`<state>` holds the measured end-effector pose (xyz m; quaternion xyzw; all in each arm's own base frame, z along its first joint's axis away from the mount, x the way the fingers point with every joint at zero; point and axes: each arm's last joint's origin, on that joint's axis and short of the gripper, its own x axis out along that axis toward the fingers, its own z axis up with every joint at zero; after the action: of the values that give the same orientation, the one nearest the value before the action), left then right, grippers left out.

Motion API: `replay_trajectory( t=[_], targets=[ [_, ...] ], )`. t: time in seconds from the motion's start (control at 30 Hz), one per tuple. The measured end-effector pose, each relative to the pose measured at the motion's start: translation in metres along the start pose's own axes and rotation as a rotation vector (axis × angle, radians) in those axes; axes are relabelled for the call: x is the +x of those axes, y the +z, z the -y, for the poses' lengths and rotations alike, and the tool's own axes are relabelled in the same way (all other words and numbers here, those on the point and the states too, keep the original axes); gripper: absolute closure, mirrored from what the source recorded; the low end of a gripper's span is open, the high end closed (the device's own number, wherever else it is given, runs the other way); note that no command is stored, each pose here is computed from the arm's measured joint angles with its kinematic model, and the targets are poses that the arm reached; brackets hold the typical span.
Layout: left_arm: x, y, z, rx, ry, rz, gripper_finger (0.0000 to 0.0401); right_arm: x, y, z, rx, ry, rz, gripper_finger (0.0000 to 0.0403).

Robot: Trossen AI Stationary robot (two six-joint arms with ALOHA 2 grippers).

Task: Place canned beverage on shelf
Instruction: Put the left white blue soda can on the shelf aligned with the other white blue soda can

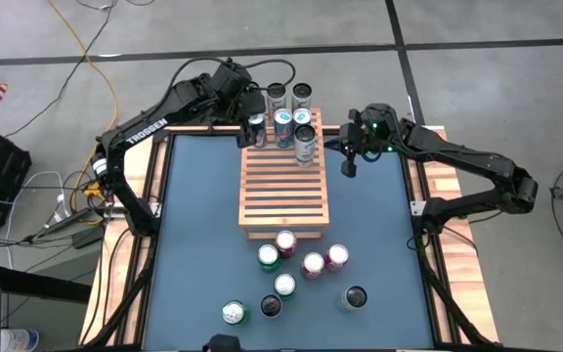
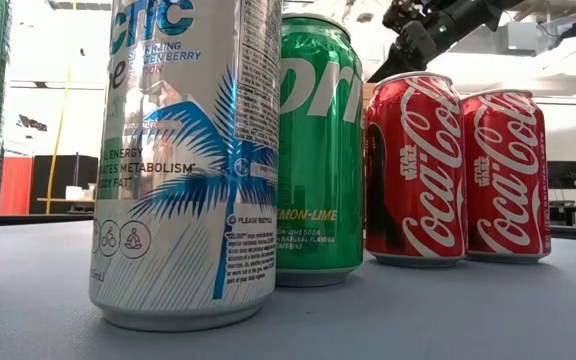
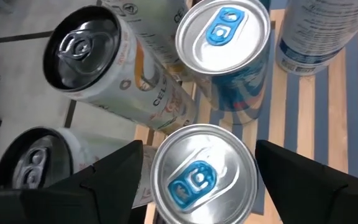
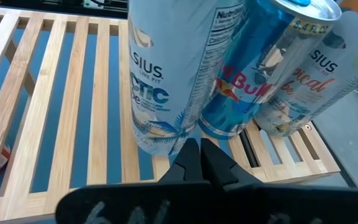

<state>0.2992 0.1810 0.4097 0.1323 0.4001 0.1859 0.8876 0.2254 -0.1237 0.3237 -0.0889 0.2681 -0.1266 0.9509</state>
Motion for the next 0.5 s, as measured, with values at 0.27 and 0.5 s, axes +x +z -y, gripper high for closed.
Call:
replay_trajectory(
  t=[0.27, 0.5],
  targets=[
    [-0.018, 0.014, -0.001, -0.014, 0.021, 0.063, 0.0104, 0.0, 0.0, 0.0, -0.001, 0.0, 0.0, 0.0403],
    [-0.054, 0.038, 0.011, -0.027, 0.006, 0.167, 0.0104, -0.003, 0.001, 0.0, -0.009, -0.003, 0.008, 0.0403]
  ],
)
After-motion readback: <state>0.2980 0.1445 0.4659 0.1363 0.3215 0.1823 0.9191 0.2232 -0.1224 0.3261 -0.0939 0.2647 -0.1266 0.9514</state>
